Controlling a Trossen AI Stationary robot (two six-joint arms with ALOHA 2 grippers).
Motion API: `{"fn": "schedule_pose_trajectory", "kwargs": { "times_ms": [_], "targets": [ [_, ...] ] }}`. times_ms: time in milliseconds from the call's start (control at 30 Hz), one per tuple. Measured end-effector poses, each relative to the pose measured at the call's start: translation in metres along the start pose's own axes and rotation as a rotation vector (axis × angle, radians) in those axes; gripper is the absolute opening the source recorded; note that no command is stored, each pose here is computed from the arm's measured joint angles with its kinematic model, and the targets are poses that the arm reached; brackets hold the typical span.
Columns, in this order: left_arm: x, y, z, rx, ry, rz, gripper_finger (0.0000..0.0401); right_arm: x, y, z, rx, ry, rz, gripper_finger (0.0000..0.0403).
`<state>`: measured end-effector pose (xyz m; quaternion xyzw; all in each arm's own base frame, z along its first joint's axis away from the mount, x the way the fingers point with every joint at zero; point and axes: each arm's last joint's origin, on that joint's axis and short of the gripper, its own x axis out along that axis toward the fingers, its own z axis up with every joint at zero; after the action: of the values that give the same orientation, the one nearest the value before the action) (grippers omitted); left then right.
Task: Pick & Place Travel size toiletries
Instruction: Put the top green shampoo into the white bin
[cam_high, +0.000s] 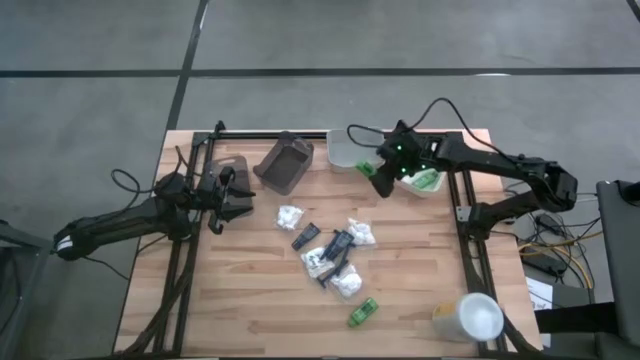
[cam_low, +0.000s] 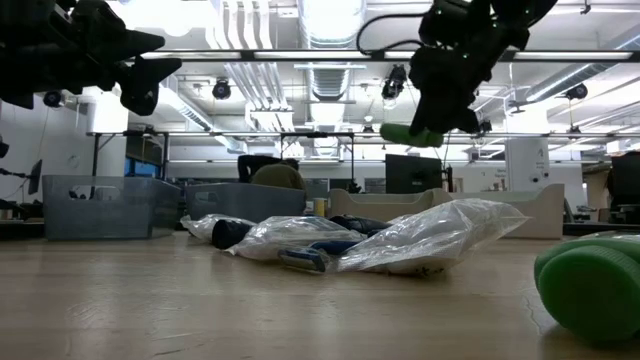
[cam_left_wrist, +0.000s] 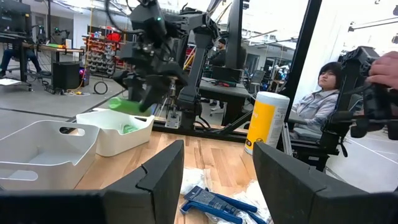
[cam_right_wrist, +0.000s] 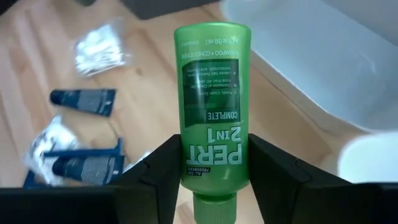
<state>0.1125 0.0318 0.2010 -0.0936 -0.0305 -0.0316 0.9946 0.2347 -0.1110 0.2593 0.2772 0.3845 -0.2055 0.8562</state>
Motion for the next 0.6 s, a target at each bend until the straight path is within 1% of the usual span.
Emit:
{"fn": "schedule_pose_trajectory", "kwargs": {
  "times_ms": [167, 367, 500, 600],
  "targets": [
    [0.0, 0.0, 0.0, 0.0, 0.0, 0.0, 0.0198, -0.002, -0.015, -0.006, 0.09, -0.012, -0.074, 0.0174],
    [0.0, 0.0, 0.0, 0.0, 0.0, 0.0, 0.0198, -0.01, -0.031, -0.015, 0.131, -0.029, -0.11, 0.0175],
    [0.0, 0.0, 0.0, 0.0, 0.0, -0.001, 0.0198, -0.015, -0.043, -0.025, 0.08, -0.009, -0.141, 0.0165],
    [0.0, 0.0, 0.0, 0.0, 0.0, 0.0, 0.0198, -0.02, -0.05, -0.032, -0.021, 0.014, -0.162, 0.0162]
  ]
}}
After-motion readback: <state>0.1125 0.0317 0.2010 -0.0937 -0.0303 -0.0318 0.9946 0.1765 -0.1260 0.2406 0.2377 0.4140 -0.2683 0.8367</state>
